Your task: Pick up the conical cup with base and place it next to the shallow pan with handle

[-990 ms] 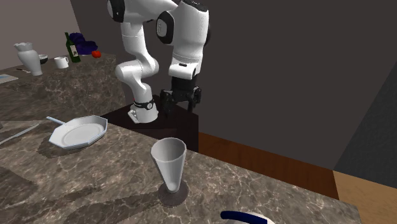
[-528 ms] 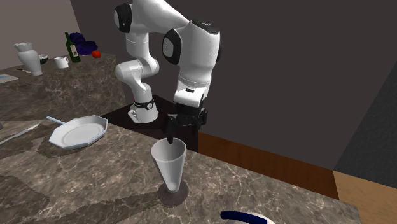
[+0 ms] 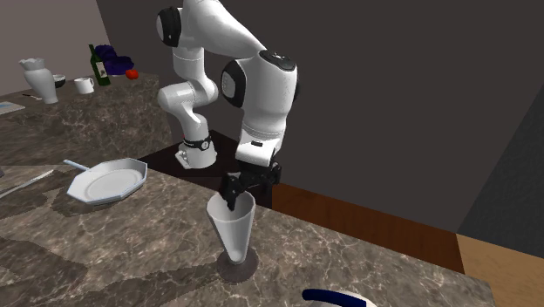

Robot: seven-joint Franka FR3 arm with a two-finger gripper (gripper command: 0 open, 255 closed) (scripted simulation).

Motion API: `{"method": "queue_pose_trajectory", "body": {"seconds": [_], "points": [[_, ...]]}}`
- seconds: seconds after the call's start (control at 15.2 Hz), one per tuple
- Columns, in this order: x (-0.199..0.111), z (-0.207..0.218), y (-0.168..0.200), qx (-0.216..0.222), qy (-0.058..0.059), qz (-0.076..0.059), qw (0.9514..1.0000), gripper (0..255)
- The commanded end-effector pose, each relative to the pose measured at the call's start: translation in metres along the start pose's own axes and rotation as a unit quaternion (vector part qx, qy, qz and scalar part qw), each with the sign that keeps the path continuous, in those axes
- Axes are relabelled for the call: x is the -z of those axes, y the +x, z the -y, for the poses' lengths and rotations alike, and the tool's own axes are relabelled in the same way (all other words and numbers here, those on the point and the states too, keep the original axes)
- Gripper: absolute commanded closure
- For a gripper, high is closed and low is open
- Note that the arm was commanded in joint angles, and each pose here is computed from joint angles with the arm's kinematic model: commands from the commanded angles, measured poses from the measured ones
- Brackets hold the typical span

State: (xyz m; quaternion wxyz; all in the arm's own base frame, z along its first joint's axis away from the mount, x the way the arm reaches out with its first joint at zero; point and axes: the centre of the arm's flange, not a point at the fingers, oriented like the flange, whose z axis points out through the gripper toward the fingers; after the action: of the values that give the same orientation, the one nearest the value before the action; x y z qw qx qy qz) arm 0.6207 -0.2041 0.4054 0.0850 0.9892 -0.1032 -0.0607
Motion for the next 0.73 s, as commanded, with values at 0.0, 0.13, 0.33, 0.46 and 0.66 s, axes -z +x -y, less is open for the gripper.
{"method": "queue_pose_trajectory", "body": {"seconds": [0.0, 0.13, 0.33, 0.46, 0.66], "points": [[-0.002, -0.0006, -0.0001, 0.0, 0.0, 0.0, 1.0, 0], [-0.002, -0.0006, -0.0001, 0.0, 0.0, 0.0, 1.0, 0], [-0.002, -0.0006, -0.0001, 0.0, 0.0, 0.0, 1.0, 0], [-0.002, -0.0006, -0.0001, 0.0, 0.0, 0.0, 1.0, 255], [-0.002, -0.0006, -0.0001, 0.0, 0.0, 0.0, 1.0, 255]]}}
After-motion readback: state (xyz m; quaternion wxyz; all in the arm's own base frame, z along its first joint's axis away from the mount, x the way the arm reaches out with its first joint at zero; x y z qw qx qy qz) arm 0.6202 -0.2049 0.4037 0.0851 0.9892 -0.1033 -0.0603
